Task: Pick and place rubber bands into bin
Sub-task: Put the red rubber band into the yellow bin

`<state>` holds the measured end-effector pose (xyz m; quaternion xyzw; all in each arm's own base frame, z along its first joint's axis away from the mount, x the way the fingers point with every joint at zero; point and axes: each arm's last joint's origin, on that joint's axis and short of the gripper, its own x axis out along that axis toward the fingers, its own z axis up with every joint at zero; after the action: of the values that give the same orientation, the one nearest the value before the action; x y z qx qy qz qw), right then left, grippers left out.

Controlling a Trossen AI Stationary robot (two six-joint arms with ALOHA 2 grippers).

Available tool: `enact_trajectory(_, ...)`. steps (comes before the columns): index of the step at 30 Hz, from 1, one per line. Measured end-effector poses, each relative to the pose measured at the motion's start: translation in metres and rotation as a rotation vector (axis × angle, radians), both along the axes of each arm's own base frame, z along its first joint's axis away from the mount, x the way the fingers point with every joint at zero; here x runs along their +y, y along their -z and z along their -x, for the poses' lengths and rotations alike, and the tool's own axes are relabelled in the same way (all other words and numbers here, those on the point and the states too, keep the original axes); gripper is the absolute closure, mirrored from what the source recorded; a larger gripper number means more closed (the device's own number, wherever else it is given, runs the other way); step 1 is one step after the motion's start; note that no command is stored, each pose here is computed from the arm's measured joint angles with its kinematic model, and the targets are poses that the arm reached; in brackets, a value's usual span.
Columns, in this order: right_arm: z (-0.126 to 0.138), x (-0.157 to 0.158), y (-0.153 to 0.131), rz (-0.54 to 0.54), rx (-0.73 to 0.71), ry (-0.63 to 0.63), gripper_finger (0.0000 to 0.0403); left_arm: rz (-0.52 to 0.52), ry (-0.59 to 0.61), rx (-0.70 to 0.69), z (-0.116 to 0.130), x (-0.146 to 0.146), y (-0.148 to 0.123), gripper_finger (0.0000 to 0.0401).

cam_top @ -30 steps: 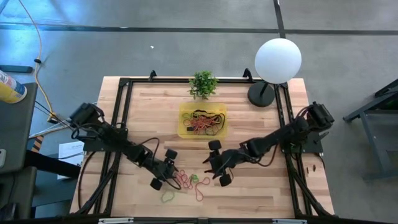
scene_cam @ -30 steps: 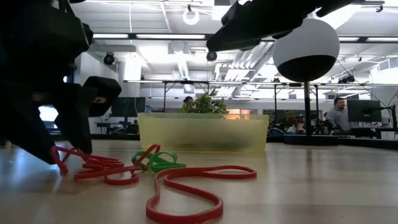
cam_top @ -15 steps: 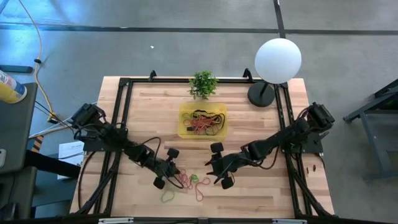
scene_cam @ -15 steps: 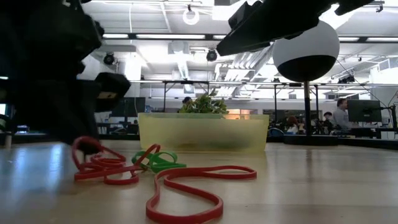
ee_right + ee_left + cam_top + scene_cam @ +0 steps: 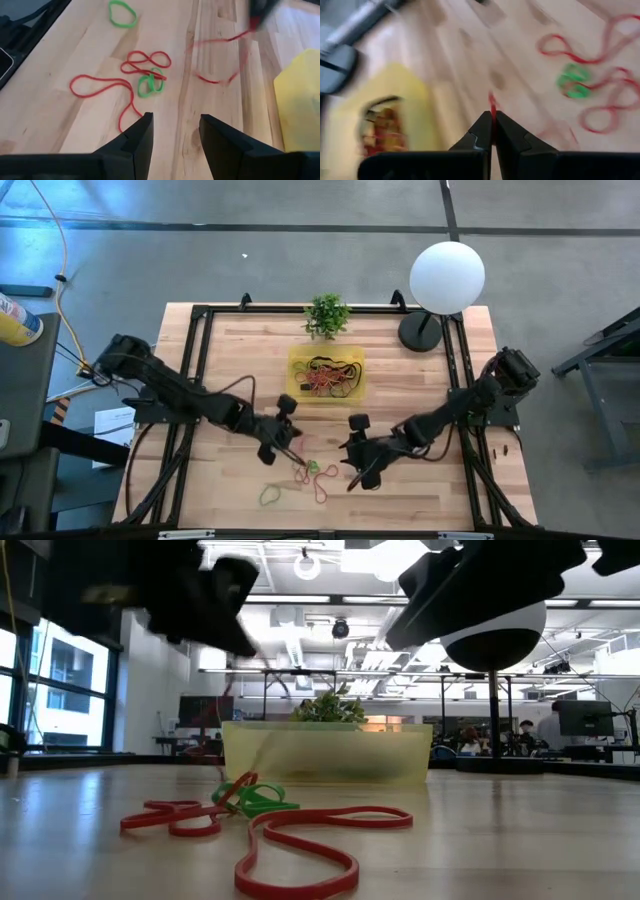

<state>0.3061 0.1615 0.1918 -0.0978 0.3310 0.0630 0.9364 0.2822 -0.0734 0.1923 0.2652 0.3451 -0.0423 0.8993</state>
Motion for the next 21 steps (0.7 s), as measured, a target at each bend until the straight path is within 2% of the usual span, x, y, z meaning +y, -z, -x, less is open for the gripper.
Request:
enact_trajectory(5,0.003,0.005,0.0,0.012,-0.007,0.014,0.0254,-0.074,-0.01,-0.033,-0.005,0.021,-0.023,0.0401)
enact_trajectory(11,0.004,0.006,0.0,0.006,-0.007,0.019,0.0254,-0.151,-0.072,-0.038,-0.013,0.058,-0.035,0.0401)
enact_trajectory(21,0.004,0.006,0.0,0.01,-0.008,0.029,0.0254,-0.169,-0.158,-0.045,-0.015,0.119,-0.042,0.0401)
